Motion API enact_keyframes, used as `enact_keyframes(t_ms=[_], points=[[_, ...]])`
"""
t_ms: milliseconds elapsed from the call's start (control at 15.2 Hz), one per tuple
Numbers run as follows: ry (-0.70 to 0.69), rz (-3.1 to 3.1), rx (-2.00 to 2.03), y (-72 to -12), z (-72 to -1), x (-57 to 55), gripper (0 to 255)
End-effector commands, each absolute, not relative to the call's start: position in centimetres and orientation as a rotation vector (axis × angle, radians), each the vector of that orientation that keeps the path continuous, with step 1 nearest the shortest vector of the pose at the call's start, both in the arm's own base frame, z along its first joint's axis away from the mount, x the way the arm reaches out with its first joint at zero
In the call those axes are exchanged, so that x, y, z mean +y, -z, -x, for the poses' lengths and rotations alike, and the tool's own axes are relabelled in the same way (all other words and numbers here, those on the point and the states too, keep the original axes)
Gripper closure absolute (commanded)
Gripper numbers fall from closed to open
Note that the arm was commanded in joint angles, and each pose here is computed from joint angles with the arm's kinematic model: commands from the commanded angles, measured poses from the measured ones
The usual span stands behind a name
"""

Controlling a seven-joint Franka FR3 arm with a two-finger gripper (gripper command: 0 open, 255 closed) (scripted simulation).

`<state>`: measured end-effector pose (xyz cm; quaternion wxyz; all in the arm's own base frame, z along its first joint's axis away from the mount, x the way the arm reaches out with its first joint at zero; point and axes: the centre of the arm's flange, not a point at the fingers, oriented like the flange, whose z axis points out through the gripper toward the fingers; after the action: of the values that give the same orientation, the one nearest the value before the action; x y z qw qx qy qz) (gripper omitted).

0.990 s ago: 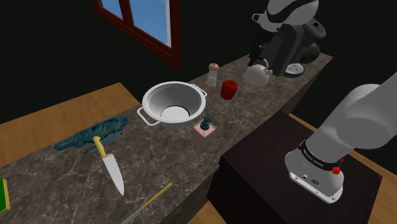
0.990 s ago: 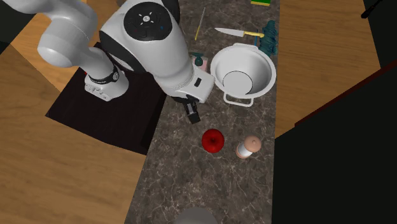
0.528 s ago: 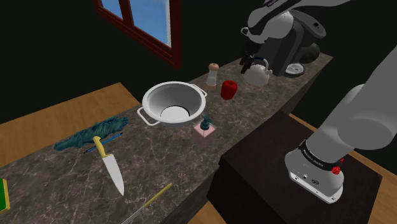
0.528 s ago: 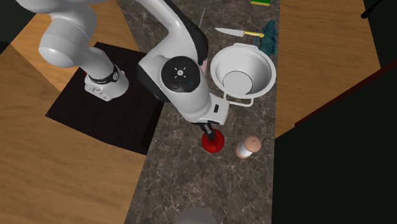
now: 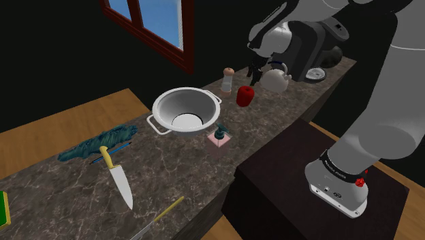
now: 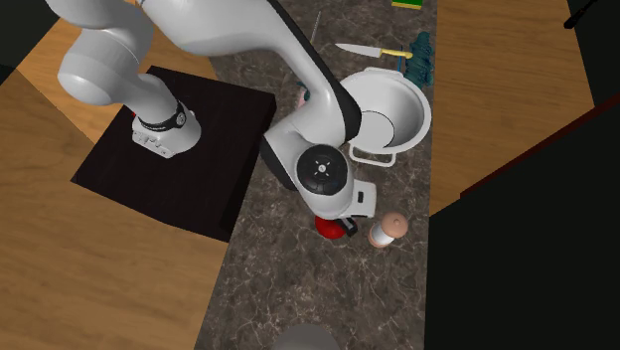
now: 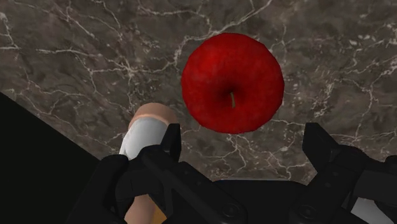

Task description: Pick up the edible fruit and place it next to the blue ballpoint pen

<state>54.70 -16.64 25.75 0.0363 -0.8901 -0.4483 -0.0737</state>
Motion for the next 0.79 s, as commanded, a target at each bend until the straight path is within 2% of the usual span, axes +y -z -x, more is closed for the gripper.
enact_keyframes(t_ms=[0, 330, 726], points=[[0.228, 2.73, -1.384, -24.6, -54.9, -16.6, 0], [0.228, 2.73, -1.384, -22.2, -55.1, -16.3, 0], [0.228, 2.73, -1.384, -22.2, -55.1, -16.3, 0]])
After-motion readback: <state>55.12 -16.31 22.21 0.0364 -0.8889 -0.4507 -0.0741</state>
